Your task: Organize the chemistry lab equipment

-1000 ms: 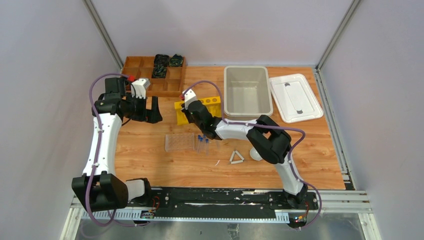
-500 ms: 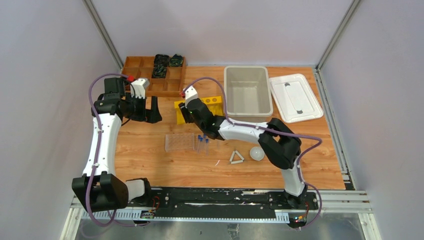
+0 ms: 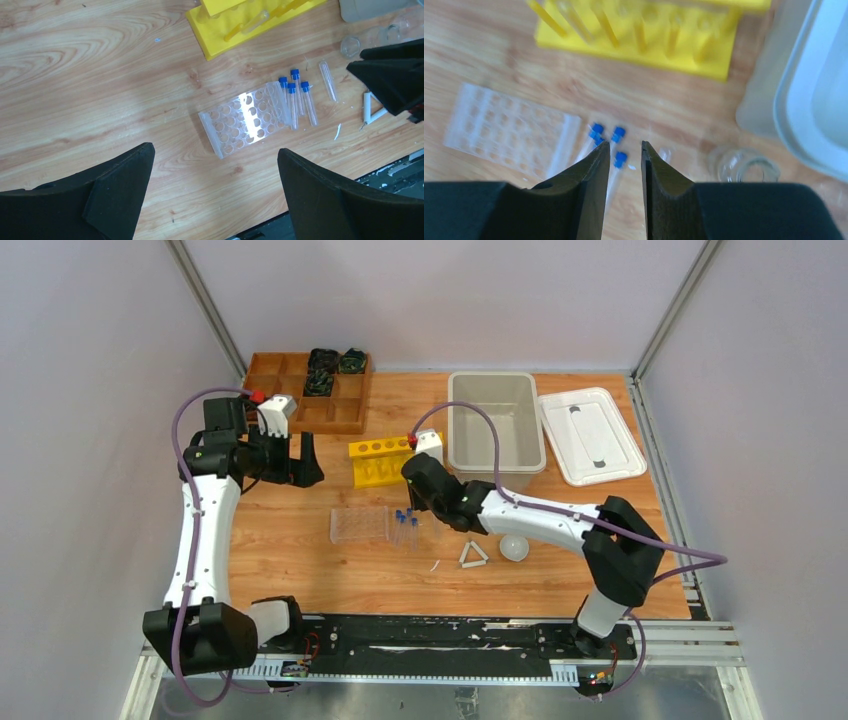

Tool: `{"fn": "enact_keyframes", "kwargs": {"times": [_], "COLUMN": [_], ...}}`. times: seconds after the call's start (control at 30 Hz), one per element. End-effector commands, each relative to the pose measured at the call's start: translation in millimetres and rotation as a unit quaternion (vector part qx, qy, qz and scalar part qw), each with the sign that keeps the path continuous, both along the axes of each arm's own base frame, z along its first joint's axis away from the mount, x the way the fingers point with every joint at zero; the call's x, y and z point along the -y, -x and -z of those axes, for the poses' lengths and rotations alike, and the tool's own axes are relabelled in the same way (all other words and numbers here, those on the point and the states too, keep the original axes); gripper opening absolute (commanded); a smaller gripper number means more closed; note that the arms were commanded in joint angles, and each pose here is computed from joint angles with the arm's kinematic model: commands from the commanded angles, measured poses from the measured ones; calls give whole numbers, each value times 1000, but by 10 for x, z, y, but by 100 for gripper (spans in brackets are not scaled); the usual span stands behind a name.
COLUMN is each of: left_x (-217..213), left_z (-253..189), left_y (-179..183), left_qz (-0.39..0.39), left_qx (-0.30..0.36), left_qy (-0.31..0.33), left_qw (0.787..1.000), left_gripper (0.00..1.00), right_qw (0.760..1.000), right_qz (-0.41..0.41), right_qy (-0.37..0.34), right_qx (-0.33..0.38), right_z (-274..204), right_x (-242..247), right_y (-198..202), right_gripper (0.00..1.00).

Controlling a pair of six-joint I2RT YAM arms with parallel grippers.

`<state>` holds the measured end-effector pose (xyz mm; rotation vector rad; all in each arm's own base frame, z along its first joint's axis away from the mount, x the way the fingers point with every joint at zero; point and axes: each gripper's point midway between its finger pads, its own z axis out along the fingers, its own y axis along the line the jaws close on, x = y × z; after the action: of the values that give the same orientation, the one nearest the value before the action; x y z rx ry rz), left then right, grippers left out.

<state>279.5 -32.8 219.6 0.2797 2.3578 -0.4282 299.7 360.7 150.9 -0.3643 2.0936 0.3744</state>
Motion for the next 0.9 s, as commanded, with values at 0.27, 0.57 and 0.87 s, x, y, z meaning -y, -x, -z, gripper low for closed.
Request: {"fn": "enact_keyframes", "kwargs": {"times": [0.27,0.57,0.87], "left_x": [20,17,31], "left_z": [-151,-183,-242], "left_y": [20,18,39], "left_qz": [-7,-4,1], "left_qx": [28,32,39], "left_qy": [12,9,9], "left_qw": [1000,999,999], "left_gripper": [100,100,100], "right_qw": [986,977,972], "right_qz": [55,72,72], "right_qy": [110,147,127], "right_qx": [-115,-139,-185], "right_z": [923,1244,1366], "right_x": [370,507,474], "right_y": [262,284,189], "right_gripper": [32,32,29]}}
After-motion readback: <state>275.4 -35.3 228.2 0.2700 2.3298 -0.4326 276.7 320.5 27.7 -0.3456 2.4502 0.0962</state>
